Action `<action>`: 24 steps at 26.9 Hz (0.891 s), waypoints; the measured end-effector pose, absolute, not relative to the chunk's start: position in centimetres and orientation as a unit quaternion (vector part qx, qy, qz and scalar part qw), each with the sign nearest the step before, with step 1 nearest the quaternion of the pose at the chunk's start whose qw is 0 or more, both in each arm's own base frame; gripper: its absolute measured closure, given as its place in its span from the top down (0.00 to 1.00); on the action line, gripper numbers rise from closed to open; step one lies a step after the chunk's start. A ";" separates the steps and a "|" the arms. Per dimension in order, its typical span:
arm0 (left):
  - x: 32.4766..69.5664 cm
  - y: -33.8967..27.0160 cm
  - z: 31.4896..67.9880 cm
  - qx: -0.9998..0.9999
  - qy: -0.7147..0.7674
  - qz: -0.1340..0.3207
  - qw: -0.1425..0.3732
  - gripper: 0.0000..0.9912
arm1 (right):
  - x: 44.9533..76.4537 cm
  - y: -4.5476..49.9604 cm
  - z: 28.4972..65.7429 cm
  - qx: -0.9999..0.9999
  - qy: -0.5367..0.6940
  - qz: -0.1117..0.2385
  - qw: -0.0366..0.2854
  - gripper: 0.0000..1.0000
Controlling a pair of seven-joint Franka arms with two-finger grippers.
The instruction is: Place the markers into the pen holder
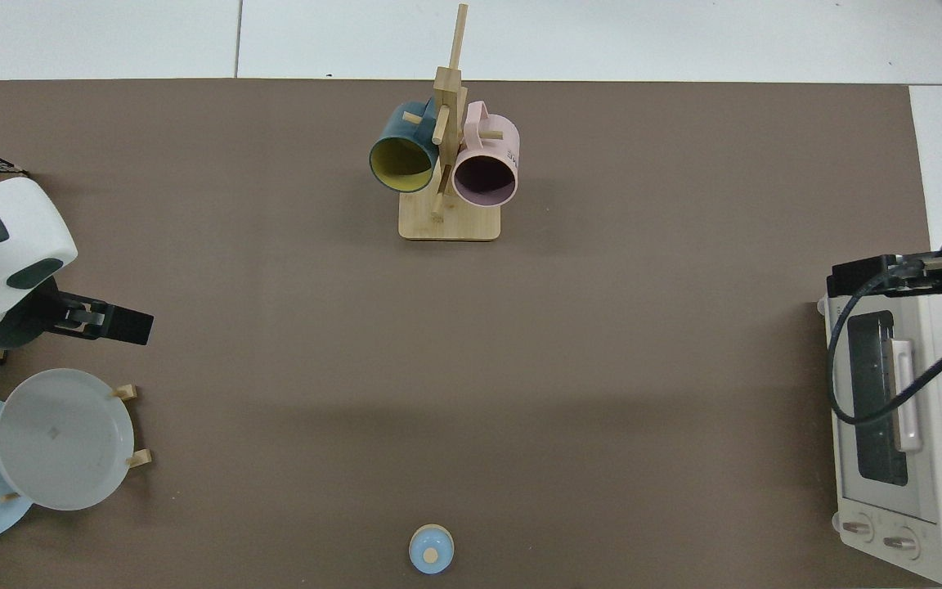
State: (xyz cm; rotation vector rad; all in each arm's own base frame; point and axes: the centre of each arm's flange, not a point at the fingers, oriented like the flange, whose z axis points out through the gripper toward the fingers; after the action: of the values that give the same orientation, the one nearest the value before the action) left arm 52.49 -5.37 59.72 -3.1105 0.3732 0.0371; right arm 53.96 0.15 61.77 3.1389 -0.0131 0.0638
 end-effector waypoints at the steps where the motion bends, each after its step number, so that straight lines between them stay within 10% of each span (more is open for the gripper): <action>1: 52.6 -5.3 59.6 -0.993 0.119 0.008 0.003 1.00 | 54.0 0.2 61.8 1.000 -0.004 0.020 0.001 1.00; 24: 55.4 -4.1 58.8 -0.995 0.097 0.004 -0.006 1.00 | 54.0 0.2 61.8 1.000 -0.004 0.020 0.001 1.00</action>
State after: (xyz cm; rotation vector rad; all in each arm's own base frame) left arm 55.36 -4.14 58.83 -3.1388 0.3052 0.0133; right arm 53.96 0.15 61.77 3.1389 -0.0131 0.0638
